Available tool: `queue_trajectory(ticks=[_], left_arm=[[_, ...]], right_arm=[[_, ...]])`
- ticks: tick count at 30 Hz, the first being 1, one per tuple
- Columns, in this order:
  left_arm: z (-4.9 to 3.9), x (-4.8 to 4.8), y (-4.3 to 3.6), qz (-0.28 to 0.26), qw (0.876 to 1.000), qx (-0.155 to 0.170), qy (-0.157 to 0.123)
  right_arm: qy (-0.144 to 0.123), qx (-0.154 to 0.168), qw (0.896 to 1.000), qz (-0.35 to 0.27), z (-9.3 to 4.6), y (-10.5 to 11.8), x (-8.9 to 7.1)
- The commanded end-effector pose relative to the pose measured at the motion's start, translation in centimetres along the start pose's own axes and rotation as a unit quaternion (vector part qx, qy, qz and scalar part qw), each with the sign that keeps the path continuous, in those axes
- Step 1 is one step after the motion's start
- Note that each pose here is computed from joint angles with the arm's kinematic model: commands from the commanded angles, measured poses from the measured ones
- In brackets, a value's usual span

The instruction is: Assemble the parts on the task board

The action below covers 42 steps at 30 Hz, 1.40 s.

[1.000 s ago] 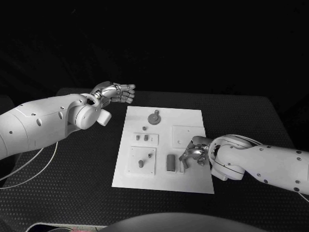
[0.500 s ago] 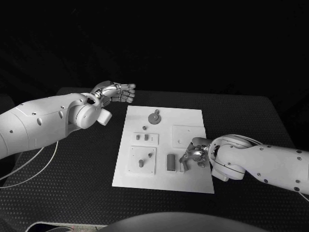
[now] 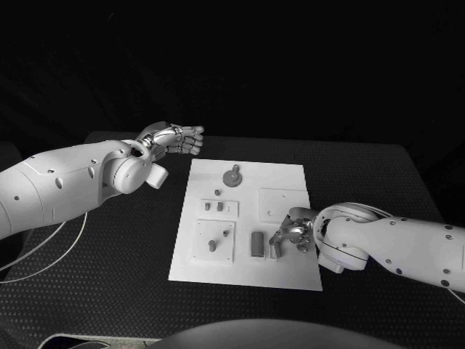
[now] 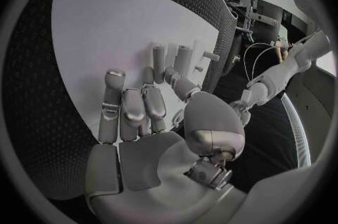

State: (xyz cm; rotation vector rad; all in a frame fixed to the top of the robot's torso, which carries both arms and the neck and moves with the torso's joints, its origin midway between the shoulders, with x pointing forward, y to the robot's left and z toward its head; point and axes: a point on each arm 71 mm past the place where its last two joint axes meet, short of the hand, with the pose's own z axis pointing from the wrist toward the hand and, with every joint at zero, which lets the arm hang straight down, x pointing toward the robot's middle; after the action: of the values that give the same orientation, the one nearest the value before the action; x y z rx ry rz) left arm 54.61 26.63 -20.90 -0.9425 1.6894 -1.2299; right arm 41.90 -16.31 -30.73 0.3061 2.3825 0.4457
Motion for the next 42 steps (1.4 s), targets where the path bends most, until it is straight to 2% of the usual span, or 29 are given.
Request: queue_trajectory(ticks=[1, 32, 42], left_arm=[[0.05, 0.21, -0.14, -0.004, 1.000, 0.004, 0.008], [0.05, 0.22, -0.13, -0.004, 1.000, 0.003, 0.008], [0.01, 0.16, -0.12, -0.003, 1.000, 0.003, 0.007]], right_arm=[[0.012, -0.007, 1.000, 0.004, 0.02, 0.41, 0.44], [0.028, -0.022, 0.999, 0.004, -0.08, 0.98, 1.07], [0.023, -0.016, 1.000, 0.005, 0.00, 0.59, 0.81]])
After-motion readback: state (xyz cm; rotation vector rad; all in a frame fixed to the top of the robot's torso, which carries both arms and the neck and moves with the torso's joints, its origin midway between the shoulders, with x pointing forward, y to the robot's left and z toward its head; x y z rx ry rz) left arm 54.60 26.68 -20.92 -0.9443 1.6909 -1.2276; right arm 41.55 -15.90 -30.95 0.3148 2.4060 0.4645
